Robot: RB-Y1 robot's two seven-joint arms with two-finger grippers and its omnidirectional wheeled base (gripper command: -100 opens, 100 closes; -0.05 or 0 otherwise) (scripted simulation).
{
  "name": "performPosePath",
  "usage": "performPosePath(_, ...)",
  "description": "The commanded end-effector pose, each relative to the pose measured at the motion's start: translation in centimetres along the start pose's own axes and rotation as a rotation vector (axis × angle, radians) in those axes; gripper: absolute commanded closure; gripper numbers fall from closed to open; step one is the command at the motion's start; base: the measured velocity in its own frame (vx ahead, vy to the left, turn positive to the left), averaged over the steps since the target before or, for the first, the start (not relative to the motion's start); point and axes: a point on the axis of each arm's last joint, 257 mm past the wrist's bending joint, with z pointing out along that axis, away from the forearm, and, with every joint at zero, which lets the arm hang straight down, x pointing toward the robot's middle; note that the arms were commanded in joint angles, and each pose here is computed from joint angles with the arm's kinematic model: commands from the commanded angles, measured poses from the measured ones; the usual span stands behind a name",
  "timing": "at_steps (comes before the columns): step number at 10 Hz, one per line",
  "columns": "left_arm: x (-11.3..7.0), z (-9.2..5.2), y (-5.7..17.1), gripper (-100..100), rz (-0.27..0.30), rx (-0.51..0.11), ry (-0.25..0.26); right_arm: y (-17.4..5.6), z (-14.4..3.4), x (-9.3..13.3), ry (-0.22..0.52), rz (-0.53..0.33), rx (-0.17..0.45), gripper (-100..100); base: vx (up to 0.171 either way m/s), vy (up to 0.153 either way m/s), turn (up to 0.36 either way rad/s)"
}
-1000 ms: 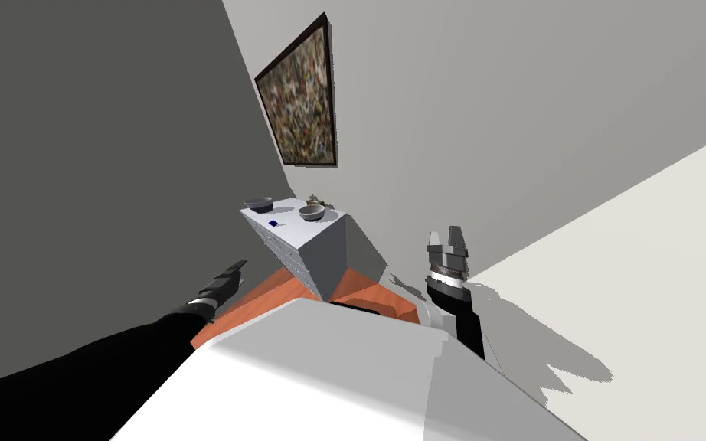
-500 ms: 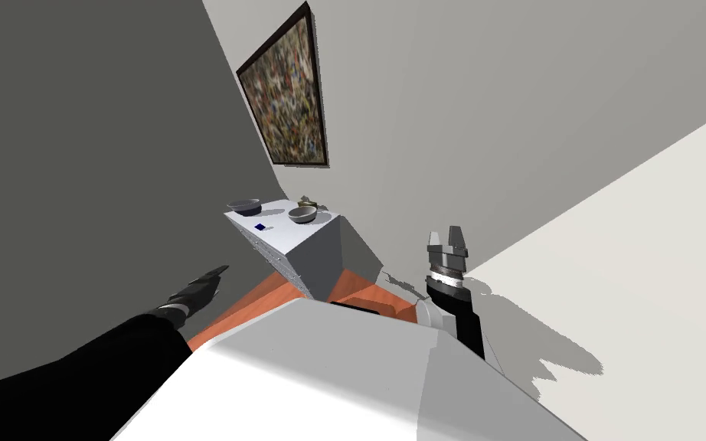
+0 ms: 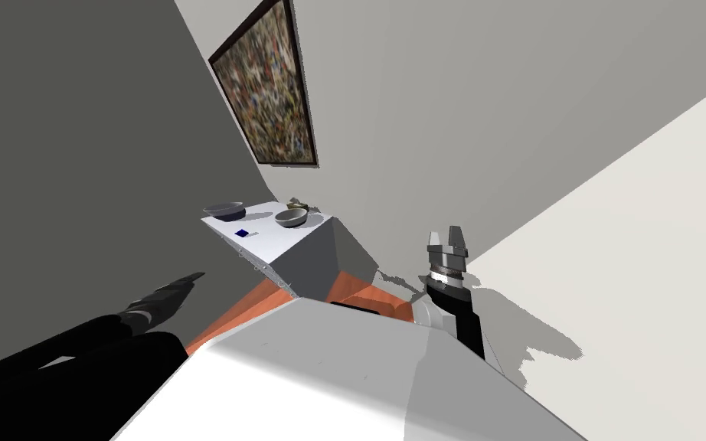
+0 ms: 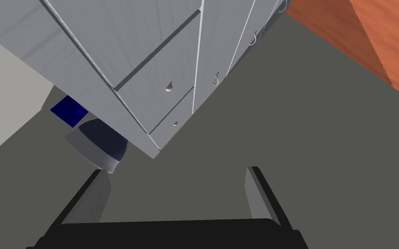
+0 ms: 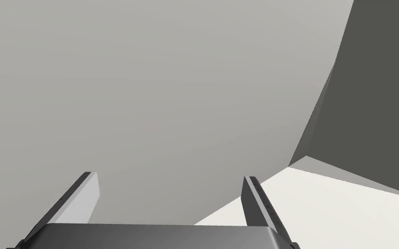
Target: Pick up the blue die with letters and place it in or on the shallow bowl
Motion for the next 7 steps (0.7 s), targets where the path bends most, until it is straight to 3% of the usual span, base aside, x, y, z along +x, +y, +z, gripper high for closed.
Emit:
performPosePath(1, -0.7, -0.2, 0.4, -100, 0.013, -0.029, -0.010, 0.0, 0.0, 0.0, 0.000, 0.000, 0.000, 0, 0.053, -0.003, -0.064)
performPosePath(3, -3.8, -0.3, 0.6, -100, 0.065, -0.095, -0.042, 0.0, 0.0, 0.0, 0.000, 0.000, 0.000, 0, 0.073, 0.006, -0.160)
performPosePath(4, -3.8, -0.3, 0.9, -100, 0.067, -0.107, -0.044, 0.0, 0.0, 0.0, 0.000, 0.000, 0.000, 0, 0.067, 0.016, -0.065)
performPosePath(6, -6.3, -0.4, 0.7, -100, 0.114, -0.161, -0.069, 0.0, 0.0, 0.0, 0.000, 0.000, 0.000, 0, 0.078, 0.017, -0.149)
performPosePath(7, -6.3, -0.4, 0.8, -100, 0.117, -0.168, -0.070, 0.0, 0.0, 0.0, 0.000, 0.000, 0.000, 0, 0.061, 0.029, -0.072)
